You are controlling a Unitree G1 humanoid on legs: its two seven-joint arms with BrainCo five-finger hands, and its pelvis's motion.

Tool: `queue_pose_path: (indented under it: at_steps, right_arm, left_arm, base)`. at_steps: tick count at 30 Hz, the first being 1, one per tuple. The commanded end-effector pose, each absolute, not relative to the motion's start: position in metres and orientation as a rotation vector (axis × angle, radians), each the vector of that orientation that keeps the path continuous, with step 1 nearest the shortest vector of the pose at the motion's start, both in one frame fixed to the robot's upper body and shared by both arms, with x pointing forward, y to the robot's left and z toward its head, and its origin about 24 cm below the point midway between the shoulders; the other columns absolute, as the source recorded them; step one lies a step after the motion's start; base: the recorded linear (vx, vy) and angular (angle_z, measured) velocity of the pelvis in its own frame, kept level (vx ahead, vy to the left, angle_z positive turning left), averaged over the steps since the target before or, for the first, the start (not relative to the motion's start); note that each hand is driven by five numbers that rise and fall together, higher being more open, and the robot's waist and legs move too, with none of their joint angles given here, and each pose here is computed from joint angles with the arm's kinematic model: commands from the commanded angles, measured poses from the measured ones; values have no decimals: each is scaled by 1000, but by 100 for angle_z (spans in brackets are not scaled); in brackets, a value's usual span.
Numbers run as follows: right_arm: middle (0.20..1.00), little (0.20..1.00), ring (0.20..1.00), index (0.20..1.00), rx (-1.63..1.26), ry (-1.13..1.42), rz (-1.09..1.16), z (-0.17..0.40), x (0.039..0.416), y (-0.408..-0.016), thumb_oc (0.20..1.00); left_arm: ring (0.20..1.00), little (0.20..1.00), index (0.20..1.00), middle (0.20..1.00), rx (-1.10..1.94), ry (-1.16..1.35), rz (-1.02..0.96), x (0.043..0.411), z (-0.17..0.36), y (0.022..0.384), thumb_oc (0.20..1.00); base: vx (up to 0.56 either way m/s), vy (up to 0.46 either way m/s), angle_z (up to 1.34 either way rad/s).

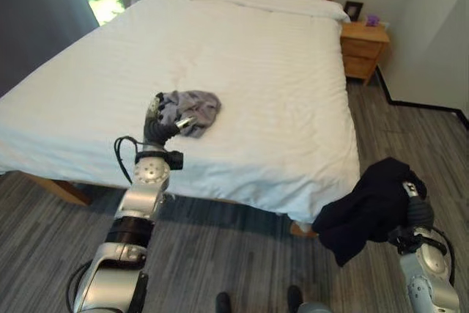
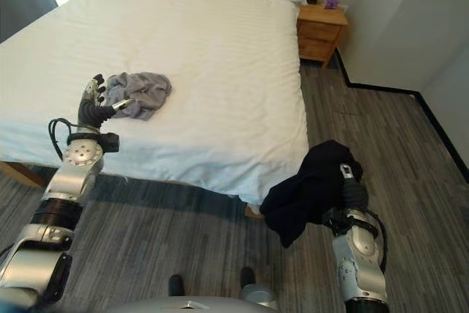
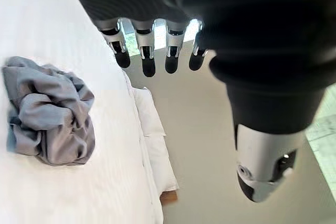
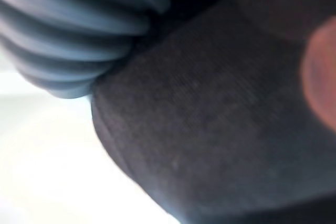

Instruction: Pick up bed clothes into laundry basket.

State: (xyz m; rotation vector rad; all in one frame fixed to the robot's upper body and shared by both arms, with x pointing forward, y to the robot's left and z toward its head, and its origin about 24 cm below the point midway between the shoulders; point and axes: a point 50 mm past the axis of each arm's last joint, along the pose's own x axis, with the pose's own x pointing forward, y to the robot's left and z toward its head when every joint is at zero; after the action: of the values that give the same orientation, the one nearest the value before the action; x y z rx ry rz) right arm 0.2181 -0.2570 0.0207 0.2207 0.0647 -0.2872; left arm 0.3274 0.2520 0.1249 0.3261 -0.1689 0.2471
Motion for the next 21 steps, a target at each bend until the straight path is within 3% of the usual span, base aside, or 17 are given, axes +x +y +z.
queue_pose_path:
  at_steps: [1,5,12,21]
  right_arm:
    - [200,200,200,200,237,-133,-196,63,244,-255,200]
    - [200,200,200,200,232,-124,-159,64,243,-254,200]
    - [200,200,200,200,224,-160,-90,75,244,-249,200]
    - [200,200,200,200,205,-85,-55,58,239,-245,200]
  left_arm:
    - [1000,1000,1000,1000,440,-272,256,333,159,270,1000]
    - [1000,1000,1000,1000,530,-265,283,351,182,278,1000]
    - [1000,1000,1000,1000,736,-306,478,381,278,302,1000]
    - [1000,1000,1000,1000,881,-386,756,351,389,336,1000]
  base:
    - [11,-8,-4]
    - [-11,25,-6]
    - [-92,27,-1]
    - [-82,16,-26]
